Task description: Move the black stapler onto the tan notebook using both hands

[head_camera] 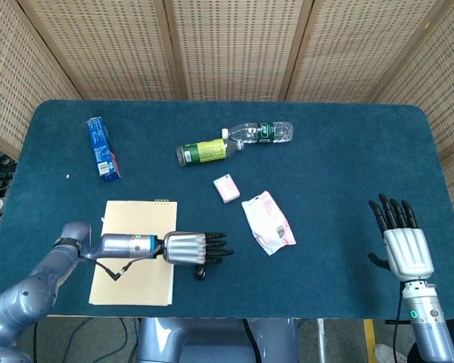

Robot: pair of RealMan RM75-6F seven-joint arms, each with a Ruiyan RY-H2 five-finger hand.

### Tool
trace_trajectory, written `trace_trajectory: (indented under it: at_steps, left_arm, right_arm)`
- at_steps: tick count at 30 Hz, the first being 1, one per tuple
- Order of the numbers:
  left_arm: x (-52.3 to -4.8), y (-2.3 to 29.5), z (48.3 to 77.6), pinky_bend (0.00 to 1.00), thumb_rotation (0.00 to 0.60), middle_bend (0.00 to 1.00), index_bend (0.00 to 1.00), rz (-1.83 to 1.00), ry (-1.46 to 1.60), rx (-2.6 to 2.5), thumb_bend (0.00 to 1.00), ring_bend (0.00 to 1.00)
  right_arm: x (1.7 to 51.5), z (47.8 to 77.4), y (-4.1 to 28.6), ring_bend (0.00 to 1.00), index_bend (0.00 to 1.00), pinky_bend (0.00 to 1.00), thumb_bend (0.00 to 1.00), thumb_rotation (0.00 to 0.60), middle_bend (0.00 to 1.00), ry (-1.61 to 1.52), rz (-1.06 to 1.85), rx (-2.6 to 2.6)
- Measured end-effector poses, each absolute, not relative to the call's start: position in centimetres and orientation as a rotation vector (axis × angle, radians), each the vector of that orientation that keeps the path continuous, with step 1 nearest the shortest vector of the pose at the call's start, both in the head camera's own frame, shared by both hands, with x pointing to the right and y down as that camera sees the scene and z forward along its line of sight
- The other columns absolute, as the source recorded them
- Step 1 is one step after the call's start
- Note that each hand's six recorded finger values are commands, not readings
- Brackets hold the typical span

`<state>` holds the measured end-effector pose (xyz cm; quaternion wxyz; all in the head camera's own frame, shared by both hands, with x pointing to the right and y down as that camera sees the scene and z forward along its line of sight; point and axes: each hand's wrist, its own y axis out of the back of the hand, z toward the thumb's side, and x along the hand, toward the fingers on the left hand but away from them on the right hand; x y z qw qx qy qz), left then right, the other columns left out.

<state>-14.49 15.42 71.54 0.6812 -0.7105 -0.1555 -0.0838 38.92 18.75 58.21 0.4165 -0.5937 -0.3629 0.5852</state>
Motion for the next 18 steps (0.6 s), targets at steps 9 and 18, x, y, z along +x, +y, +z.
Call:
trace_trajectory:
  at_steps: [9,18]
  left_arm:
    - [-13.2,16.7,72.6,0.13,0.600,0.09,0.23,-0.165,-0.408,-1.588,0.40,0.16]
    - [-13.6,16.8,73.1,0.15,0.600,0.10,0.24,-0.168,-0.448,-1.563,0.40,0.17]
  right_arm:
    - [39.4,57.8,18.5,0.00,0.00,0.00,0.00,0.600,0.00,-0.936,1.468,-1.486]
    - [39.7,57.6,18.4,0.00,0.00,0.00,0.00,0.600,0.00,-0.953,1.468,-1.482]
